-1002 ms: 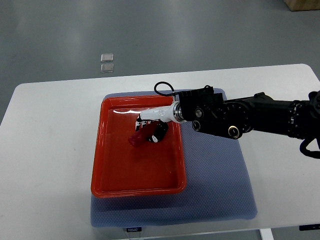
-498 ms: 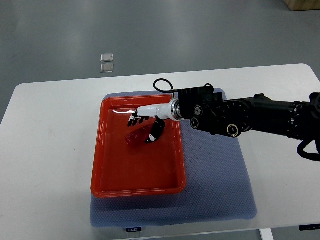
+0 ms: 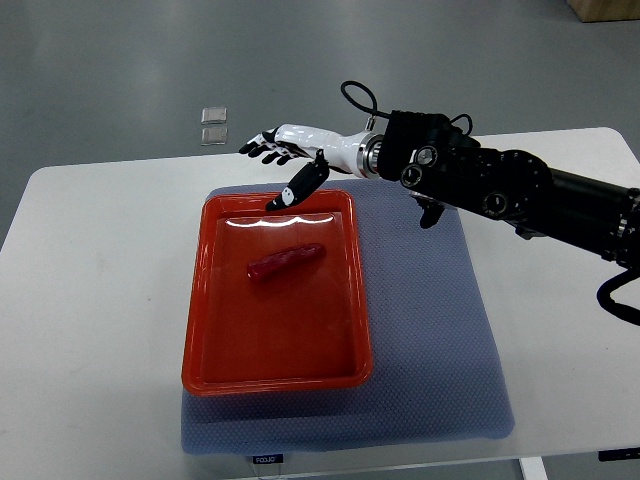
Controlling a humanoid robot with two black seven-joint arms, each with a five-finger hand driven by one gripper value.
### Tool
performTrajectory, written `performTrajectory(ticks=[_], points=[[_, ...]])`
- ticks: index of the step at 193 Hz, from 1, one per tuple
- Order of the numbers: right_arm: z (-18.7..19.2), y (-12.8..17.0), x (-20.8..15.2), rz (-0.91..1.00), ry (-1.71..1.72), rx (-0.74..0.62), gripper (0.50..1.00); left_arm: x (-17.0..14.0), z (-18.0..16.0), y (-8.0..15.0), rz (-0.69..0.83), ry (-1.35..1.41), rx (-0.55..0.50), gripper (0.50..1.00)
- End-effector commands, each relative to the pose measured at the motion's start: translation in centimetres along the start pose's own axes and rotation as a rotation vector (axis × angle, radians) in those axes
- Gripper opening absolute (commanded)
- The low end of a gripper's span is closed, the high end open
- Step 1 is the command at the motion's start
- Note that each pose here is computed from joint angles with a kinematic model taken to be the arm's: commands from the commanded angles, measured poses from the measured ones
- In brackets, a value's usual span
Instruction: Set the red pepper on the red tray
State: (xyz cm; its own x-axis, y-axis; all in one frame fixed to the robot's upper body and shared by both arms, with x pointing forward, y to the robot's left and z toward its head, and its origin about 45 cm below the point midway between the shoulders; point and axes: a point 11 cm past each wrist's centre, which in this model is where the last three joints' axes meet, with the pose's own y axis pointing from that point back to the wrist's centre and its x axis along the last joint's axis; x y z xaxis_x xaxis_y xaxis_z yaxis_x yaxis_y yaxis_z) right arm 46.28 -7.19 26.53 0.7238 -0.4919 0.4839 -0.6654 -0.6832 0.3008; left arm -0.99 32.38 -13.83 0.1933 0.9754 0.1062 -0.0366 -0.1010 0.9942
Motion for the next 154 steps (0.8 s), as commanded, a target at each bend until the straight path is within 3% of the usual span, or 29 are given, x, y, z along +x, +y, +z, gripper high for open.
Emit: performTrajectory(ticks=[1,34,82,92,154], points=[[1.8,1.7,2.5,0.131,-0.283,0.065,0.862,0.0,0.0,0.0,-0.001,-0.001,-0.001,1.000],[5.8,5.0,5.2,0.368,-0.798,0.269,0.887,0.0,0.0,0.0,-0.001,-0.001,-0.001,1.000],[11.6,7.9,3.7,0.509,-1.317,0.417,0.895,-0.1,0.0,0.0,-0.003,-0.001,0.000,1.000],[12.6,8.2,3.0,0.518,-1.365,0.416,0.915,-0.1,0.0,0.0,-0.003,-0.001,-0.001,1.000],[15.8,9.1,1.3,0.564,-1.411,0.356,0.917,-0.2,0.0,0.0,-0.006,0.000,0.000,1.000]])
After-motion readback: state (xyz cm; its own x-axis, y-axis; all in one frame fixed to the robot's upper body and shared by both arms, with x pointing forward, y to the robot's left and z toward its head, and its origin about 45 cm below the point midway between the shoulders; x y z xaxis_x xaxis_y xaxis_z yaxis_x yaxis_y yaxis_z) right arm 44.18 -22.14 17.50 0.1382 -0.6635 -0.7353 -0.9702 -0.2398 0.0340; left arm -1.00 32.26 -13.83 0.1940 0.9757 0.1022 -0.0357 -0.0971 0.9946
